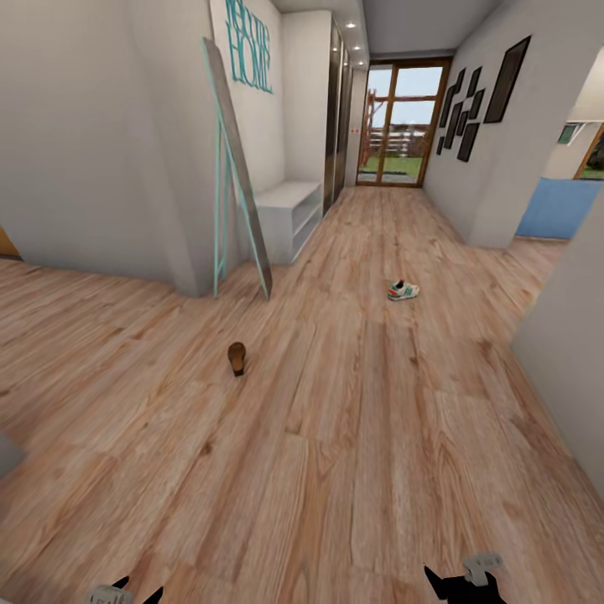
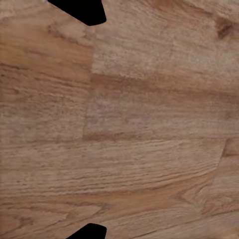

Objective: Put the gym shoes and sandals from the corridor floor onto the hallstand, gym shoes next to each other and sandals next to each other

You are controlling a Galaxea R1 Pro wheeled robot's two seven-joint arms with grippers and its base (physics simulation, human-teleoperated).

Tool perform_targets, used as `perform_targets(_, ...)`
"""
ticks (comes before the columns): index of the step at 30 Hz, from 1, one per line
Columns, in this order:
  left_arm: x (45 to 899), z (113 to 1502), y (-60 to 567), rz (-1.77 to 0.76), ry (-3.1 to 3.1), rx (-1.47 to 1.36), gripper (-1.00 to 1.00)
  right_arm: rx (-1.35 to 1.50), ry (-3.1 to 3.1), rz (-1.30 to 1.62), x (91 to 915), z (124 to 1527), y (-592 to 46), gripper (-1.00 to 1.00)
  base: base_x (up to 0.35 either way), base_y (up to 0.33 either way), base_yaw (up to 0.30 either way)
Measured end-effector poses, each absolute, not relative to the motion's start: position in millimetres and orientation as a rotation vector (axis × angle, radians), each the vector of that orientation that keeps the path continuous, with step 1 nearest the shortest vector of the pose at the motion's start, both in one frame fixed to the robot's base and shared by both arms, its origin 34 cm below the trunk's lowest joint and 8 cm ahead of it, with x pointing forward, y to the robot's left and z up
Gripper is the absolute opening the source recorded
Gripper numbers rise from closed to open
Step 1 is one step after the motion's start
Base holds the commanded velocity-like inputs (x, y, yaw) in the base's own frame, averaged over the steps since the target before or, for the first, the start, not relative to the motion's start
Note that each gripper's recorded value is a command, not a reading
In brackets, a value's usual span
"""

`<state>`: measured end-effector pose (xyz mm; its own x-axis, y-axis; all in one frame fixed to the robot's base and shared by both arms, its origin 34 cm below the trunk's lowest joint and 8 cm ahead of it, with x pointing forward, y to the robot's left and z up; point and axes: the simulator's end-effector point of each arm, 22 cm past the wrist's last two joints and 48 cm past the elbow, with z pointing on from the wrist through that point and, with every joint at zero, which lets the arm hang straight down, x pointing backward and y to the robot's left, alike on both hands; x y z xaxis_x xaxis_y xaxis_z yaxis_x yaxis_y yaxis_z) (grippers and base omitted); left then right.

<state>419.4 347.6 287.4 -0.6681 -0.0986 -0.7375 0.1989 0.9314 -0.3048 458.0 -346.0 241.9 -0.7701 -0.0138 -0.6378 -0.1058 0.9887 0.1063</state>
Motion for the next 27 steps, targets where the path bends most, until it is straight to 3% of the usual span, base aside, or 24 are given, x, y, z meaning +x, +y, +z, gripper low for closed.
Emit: perform_targets(27, 419.7, 287.6, 348.0, -0.461, 2.256, 0.068, 1.0, -0.086, 2.445, 0.184, 457.9, 241.5, -342.6, 1.0, 0.337, 0.0, 0.0)
